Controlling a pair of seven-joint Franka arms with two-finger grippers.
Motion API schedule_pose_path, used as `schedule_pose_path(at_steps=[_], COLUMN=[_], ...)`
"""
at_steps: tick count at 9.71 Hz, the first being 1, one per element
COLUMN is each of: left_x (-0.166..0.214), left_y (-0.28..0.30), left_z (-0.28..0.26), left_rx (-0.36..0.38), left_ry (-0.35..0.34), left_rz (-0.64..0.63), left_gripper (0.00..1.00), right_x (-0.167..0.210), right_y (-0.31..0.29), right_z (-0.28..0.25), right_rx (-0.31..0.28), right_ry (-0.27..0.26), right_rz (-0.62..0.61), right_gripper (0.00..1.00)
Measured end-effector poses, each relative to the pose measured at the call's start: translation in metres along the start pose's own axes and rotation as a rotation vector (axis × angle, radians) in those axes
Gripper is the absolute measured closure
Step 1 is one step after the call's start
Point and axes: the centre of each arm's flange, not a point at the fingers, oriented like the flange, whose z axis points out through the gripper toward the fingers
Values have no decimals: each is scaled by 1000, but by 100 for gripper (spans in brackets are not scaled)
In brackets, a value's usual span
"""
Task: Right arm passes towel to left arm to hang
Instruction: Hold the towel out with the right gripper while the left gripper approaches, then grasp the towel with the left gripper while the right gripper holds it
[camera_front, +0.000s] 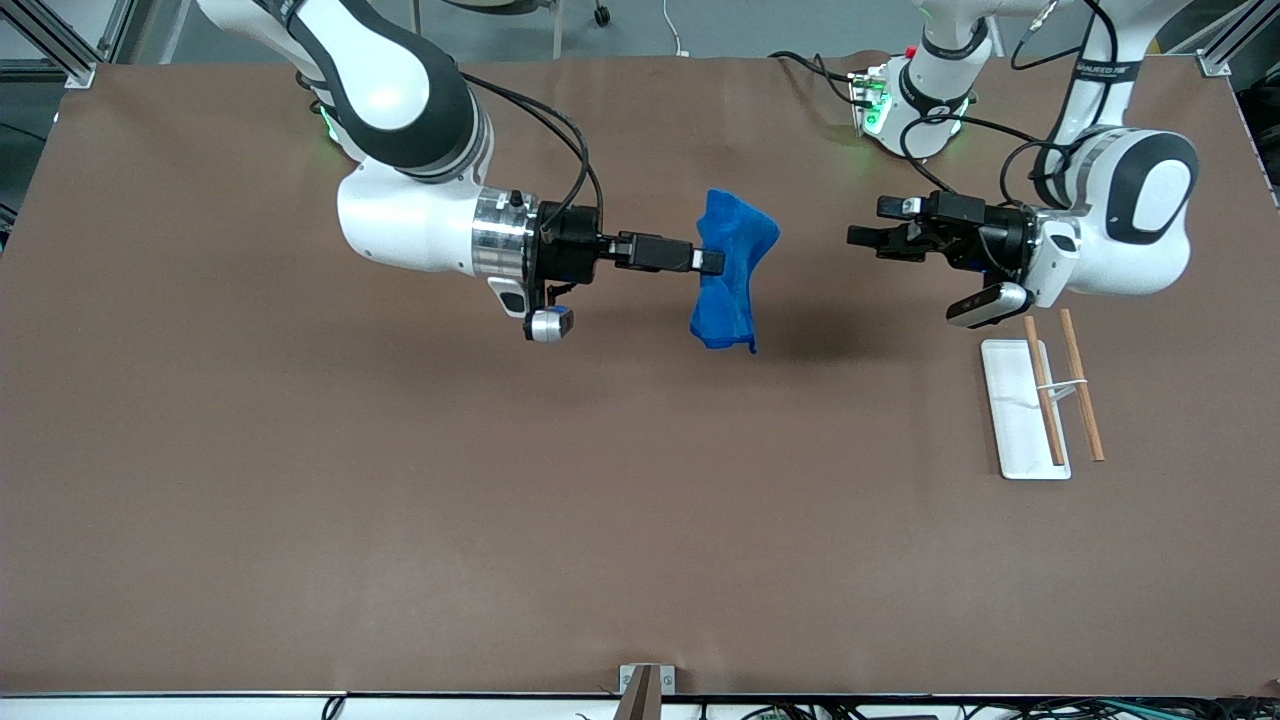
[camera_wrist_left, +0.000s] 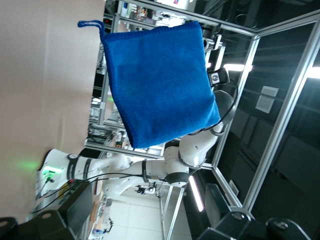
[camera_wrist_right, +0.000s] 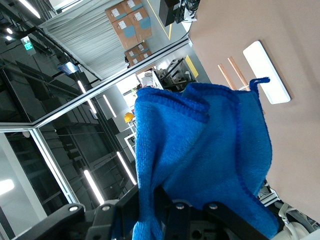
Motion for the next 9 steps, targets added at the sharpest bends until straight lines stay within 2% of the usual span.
schedule_pose_path(at_steps=[1,2,3,6,9], left_x=[-1,0,2,5,13], left_y=[-8,-17,-23,-41,-44], left_z=[10,25,41,78,80], left_rx=[-37,-49,-45,-54,-131], left_ry=[22,53,78,126,196], left_rz=[-10,-21,-28,-33,-41], left_gripper=[3,10,13,13,13], right_x=[2,3,3,-9,-10], right_y=[2,3,4,6,6], right_z=[0,1,1,13,15], right_rx=[1,2,2,48,51], right_ry=[1,1,-1,-23,-17], right_rz=[3,5,7,53,57], right_gripper=[87,87,87,87,87])
